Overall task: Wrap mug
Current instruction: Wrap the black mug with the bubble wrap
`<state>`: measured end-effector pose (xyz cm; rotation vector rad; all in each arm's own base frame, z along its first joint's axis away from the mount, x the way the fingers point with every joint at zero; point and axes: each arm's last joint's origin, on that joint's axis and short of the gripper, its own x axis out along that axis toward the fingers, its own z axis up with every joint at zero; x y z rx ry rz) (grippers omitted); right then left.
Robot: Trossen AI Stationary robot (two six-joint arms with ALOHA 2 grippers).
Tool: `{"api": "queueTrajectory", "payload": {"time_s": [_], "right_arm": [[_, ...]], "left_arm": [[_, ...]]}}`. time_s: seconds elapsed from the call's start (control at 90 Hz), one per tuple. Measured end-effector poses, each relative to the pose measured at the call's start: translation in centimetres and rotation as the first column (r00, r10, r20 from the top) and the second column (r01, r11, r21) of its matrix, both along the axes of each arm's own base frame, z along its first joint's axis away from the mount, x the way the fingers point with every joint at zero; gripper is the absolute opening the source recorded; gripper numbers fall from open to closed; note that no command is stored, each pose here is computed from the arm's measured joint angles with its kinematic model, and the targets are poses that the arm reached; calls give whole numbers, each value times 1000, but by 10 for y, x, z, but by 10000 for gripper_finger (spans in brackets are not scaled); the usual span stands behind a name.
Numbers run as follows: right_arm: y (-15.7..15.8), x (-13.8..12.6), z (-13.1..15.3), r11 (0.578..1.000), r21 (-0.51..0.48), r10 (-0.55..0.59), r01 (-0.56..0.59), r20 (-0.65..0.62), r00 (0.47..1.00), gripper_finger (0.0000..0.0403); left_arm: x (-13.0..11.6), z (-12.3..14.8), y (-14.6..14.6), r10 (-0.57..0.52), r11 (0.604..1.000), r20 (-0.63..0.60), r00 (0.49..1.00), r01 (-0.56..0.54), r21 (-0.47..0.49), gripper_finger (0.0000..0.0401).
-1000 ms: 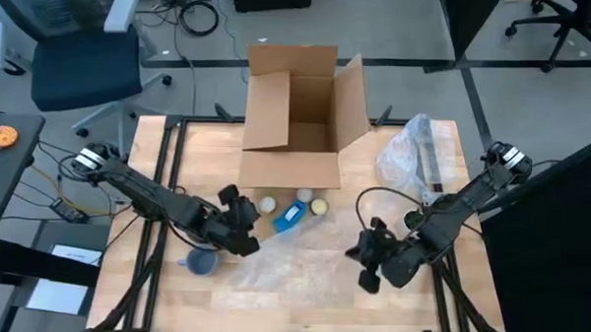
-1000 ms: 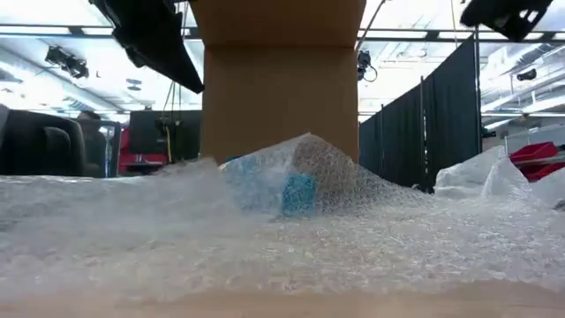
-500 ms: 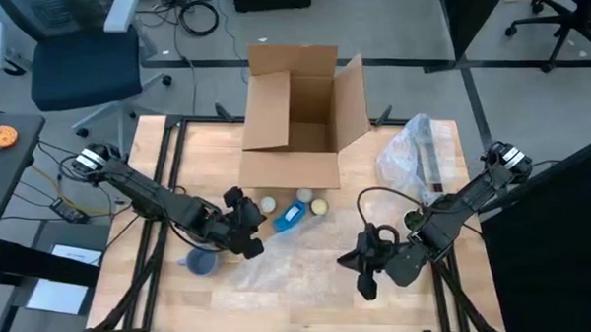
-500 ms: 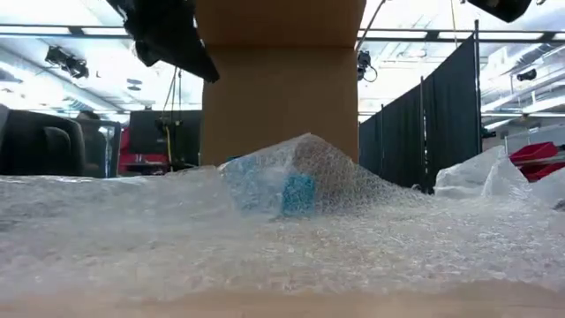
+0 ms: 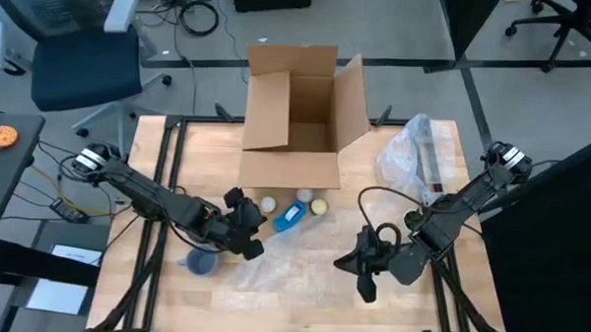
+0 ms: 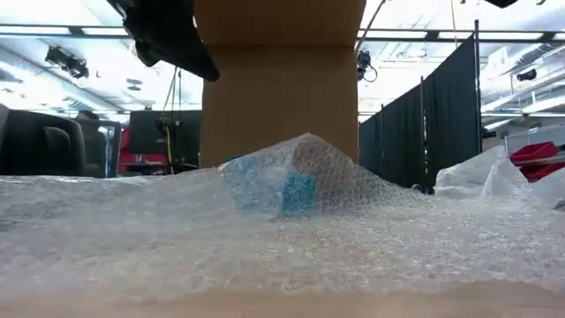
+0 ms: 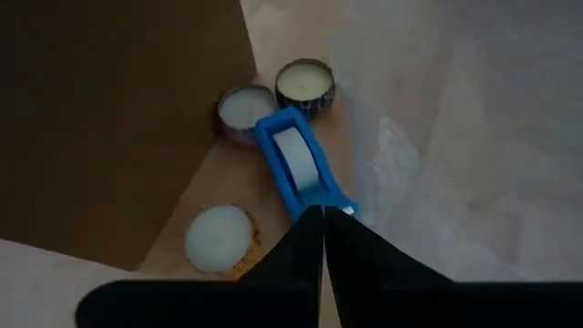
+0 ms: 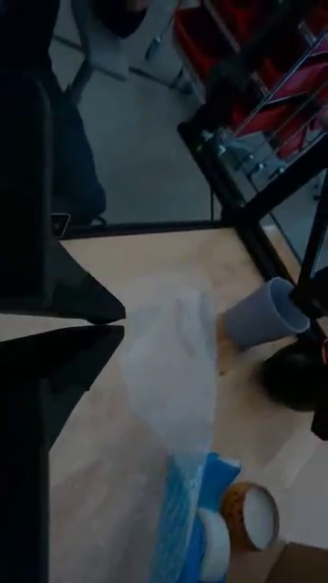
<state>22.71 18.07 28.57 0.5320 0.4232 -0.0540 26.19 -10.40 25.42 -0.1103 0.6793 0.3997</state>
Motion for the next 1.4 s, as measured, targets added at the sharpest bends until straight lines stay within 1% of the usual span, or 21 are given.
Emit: {"api": "queueTrajectory", "payload": {"time_s": [0.378, 0.433, 0.478, 0.778, 0.922, 0.989, 1.089, 1.189, 1.233, 1.344, 1.4], "right_arm": [[0, 0, 0, 1000, 0, 0, 0, 1, 1000, 2], [-1, 1, 1, 999, -46, 1, -1, 19, 1000, 2], [-3, 4, 3, 998, -61, -11, 14, 42, 999, 2], [-6, 10, 10, 999, -32, -17, 20, 101, 995, 2], [-10, 14, 10, 993, -115, -7, 20, 113, 994, 1], [-11, 14, 11, 992, -125, -3, 17, 113, 994, 1], [-10, 14, 11, 994, -113, 0, 13, 115, 993, 2], [-11, 16, 16, 998, 3, -61, 61, 158, 985, 1], [-12, 17, 17, 997, 35, -75, 70, 167, 983, 1], [-11, 18, 20, 996, 68, -73, 62, 191, 979, 1], [-11, 18, 20, 996, 67, -72, 60, 191, 979, 2]], "left_arm": [[1, 1, 0, 1, 1000, 10, 1000, -1, -7, 0], [2, 2, -1, 2, 1000, 25, 1000, -1, -15, 0], [3, 2, -1, 2, 1000, 37, 999, -1, -21, 0], [13, 14, -6, 10, 995, 192, 981, 9, -95, 0], [18, 21, -8, 20, 990, 280, 960, 20, -137, 0], [20, 25, -9, 27, 987, 325, 945, 27, -158, 0], [23, 31, -10, 37, 982, 382, 924, 37, -184, 0], [25, 36, -12, 49, 977, 436, 899, 49, -209, 0], [26, 38, -12, 53, 974, 456, 889, 53, -218, 0], [27, 43, -13, 64, 969, 497, 865, 65, -238, 0], [28, 45, -13, 70, 967, 516, 854, 70, -247, 0]]}}
